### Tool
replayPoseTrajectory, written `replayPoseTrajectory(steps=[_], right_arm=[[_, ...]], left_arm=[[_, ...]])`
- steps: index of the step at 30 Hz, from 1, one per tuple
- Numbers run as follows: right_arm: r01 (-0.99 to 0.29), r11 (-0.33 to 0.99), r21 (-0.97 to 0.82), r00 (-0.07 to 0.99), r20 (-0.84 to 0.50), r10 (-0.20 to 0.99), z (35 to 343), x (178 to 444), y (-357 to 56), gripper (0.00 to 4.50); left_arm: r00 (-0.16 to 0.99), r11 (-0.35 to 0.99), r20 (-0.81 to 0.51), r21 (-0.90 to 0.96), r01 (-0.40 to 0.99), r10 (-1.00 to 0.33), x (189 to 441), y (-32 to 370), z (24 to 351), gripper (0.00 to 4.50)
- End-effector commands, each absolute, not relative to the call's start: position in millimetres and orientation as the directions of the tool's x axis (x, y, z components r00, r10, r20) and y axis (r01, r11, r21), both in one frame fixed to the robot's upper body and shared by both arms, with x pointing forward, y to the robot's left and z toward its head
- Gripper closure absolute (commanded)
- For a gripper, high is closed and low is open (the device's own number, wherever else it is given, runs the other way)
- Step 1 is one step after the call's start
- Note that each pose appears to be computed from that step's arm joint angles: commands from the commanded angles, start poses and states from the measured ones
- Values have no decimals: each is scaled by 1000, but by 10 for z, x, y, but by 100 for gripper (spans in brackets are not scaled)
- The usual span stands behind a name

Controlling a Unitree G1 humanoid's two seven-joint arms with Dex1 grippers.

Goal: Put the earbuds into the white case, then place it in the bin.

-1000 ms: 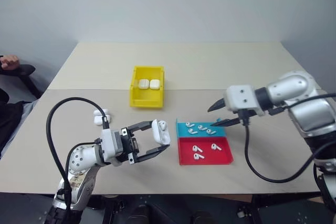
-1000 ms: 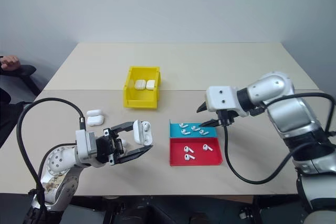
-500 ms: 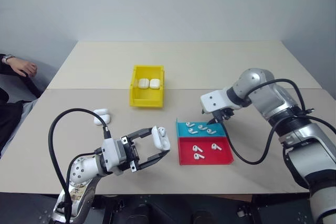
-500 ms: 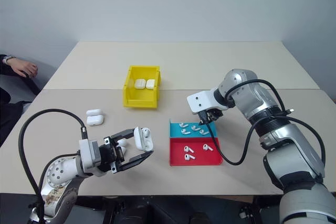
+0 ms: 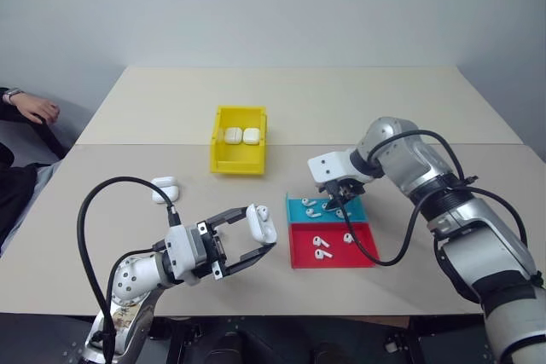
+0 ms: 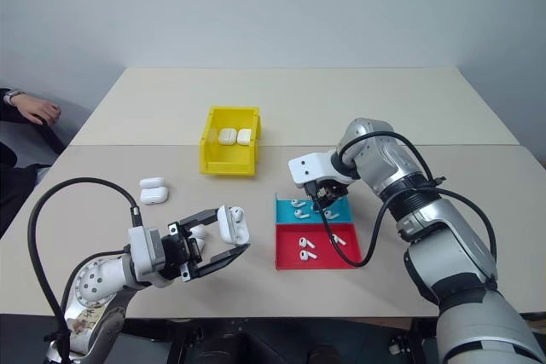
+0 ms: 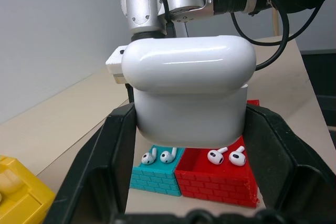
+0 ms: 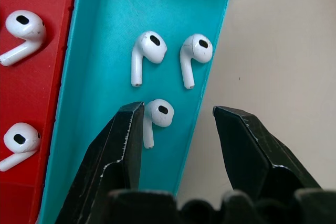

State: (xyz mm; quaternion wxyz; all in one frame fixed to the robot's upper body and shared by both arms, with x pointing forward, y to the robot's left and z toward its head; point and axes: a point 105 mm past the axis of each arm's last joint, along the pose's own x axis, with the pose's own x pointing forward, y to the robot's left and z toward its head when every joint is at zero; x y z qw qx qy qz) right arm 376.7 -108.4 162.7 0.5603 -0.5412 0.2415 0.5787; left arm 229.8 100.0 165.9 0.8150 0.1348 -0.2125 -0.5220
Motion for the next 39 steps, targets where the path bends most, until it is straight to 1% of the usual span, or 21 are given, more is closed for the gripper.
replayPoseTrajectory(steps=[1, 5, 14, 22, 23, 25, 38, 39], right_arm=[[-915, -229, -333, 227, -893, 389, 1651, 3779, -1080, 194], [-924, -224, -310, 206, -897, 390, 1601, 3742, -1089, 194], [-928, -205, -310, 222, -905, 364, 1529, 3750, -1141, 194], [-932, -196, -304, 216, -903, 371, 1521, 3747, -1135, 194], [-932, -199, -302, 214, -904, 371, 1517, 3740, -1135, 232], [-932, -196, -305, 216, -902, 375, 1516, 3741, -1122, 282], [-929, -208, -307, 216, -903, 371, 1504, 3738, -1107, 282], [-929, -208, -306, 215, -904, 370, 1502, 3736, -1111, 301]], left_arm=[[339, 409, 231, 475, 779, -912, 2241, 964, 1757, 173], [336, 406, 230, 474, 781, -913, 2236, 959, 1758, 173], [330, 400, 227, 478, 782, -916, 2249, 955, 1761, 173], [329, 399, 228, 476, 783, -917, 2242, 946, 1758, 173], [329, 399, 227, 477, 783, -917, 2239, 947, 1756, 173], [329, 399, 226, 476, 784, -917, 2235, 950, 1757, 173], [331, 400, 226, 476, 783, -916, 2236, 951, 1756, 173], [330, 400, 226, 476, 783, -916, 2236, 951, 1756, 173]])
